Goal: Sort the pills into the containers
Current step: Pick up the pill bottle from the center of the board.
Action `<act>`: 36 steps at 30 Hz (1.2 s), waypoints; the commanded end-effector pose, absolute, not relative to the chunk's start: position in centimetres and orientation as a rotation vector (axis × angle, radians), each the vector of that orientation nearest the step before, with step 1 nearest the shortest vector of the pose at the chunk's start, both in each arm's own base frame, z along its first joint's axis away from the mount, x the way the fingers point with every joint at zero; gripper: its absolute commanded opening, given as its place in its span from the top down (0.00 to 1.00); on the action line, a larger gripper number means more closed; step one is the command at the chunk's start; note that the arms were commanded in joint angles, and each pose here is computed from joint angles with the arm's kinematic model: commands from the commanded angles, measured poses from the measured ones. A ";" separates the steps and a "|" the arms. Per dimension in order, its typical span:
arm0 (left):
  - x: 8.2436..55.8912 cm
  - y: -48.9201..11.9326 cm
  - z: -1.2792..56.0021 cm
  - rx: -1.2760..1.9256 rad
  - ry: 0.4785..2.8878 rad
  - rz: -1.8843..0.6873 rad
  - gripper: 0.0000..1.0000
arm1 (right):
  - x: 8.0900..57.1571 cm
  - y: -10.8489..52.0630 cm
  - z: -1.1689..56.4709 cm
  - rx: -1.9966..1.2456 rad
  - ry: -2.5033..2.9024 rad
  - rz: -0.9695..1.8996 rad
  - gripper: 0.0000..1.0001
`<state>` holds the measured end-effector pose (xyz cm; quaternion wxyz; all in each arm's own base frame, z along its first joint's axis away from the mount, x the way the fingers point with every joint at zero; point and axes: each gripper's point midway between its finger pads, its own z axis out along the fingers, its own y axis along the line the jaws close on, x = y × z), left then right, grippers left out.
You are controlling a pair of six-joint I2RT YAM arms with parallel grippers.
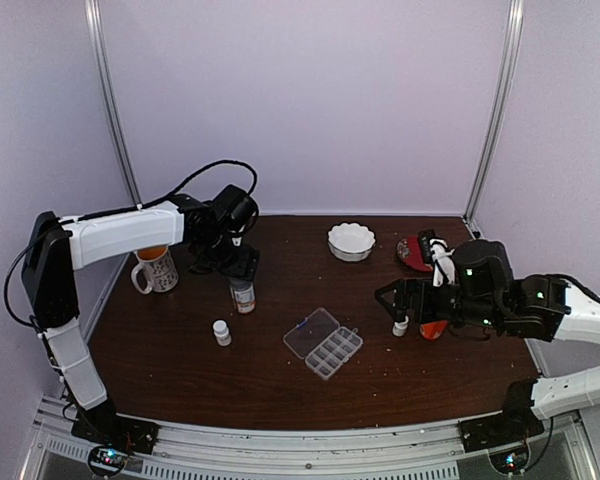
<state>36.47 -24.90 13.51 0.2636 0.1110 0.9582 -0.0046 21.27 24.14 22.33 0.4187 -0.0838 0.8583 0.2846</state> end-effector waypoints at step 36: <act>36.4 -25.7 11.7 0.351 2.667 -0.053 0.29 | 22.6 25.6 24.3 -0.270 2.129 0.677 0.00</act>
